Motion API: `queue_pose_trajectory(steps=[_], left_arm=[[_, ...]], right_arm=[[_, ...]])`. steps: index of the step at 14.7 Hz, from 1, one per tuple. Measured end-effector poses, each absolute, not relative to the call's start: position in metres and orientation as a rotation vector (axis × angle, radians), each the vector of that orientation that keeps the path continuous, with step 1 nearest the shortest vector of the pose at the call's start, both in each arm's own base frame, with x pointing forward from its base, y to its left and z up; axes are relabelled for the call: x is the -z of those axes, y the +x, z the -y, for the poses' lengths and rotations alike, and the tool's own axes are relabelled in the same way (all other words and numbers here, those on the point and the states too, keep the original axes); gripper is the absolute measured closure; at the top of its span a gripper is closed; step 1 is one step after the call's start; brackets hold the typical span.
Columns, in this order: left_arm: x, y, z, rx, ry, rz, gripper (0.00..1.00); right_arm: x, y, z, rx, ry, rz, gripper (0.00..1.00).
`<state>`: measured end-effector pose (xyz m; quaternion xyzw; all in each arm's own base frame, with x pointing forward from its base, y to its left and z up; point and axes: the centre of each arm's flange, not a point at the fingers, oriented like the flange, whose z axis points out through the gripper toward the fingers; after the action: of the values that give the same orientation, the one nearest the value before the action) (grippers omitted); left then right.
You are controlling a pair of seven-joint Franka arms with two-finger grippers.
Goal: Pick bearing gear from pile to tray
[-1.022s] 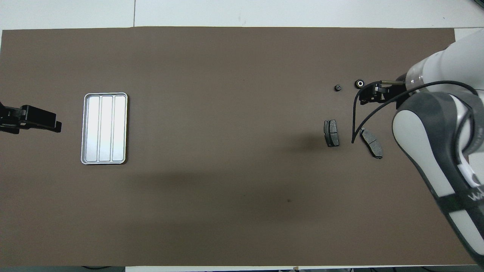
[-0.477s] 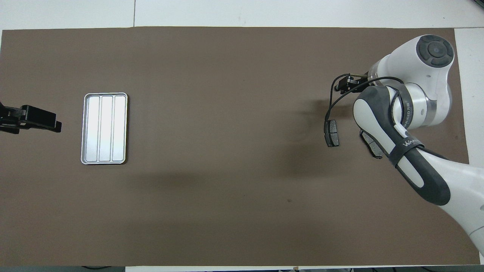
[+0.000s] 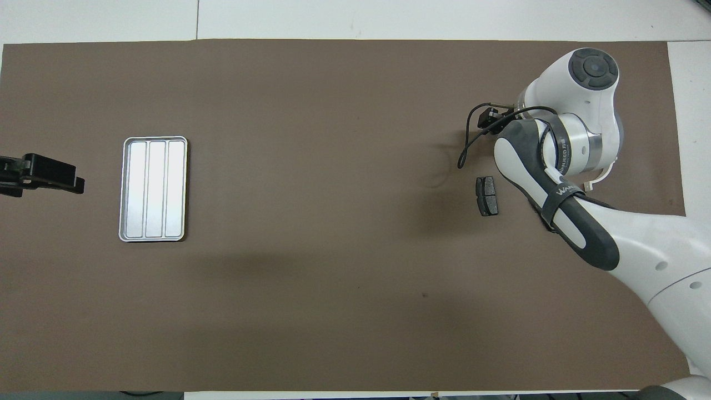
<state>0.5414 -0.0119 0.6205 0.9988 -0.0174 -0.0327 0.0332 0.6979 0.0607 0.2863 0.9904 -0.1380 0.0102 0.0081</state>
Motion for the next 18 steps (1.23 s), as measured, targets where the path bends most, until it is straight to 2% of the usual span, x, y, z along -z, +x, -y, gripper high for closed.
queue_pose_trajectory(steps=[4, 5, 7, 8, 10, 12, 15, 18], left_arm=[[-0.622, 0.544, 0.009, 0.065, 3.075, -0.003, 0.00], [-0.623, 0.544, 0.009, 0.062, 3.075, -0.006, 0.00], [-0.623, 0.544, 0.010, 0.062, 3.075, -0.012, 0.00], [-0.622, 0.544, 0.010, 0.064, 3.075, -0.021, 0.00], [-0.622, 0.544, 0.010, 0.065, 3.075, -0.026, 0.00], [-0.622, 0.544, 0.012, 0.066, 3.076, -0.021, 0.00], [-0.622, 0.544, 0.013, 0.066, 3.084, -0.021, 0.00], [-0.622, 0.544, 0.015, 0.064, 3.085, -0.049, 0.00]], right_arm=[[-0.278, 0.702, -0.060, -0.059, 3.080, 0.432, 0.10], [-0.279, 0.703, -0.060, -0.065, 3.081, 0.434, 0.17], [-0.280, 0.704, -0.061, -0.069, 3.079, 0.453, 0.20], [-0.282, 0.705, -0.061, -0.076, 3.078, 0.472, 0.27], [-0.285, 0.707, -0.061, -0.089, 3.075, 0.501, 0.49], [-0.286, 0.707, -0.061, -0.091, 3.075, 0.508, 0.51], [-0.288, 0.710, -0.061, -0.136, 3.082, 0.516, 0.76], [-0.288, 0.711, -0.061, -0.143, 3.084, 0.516, 0.76]])
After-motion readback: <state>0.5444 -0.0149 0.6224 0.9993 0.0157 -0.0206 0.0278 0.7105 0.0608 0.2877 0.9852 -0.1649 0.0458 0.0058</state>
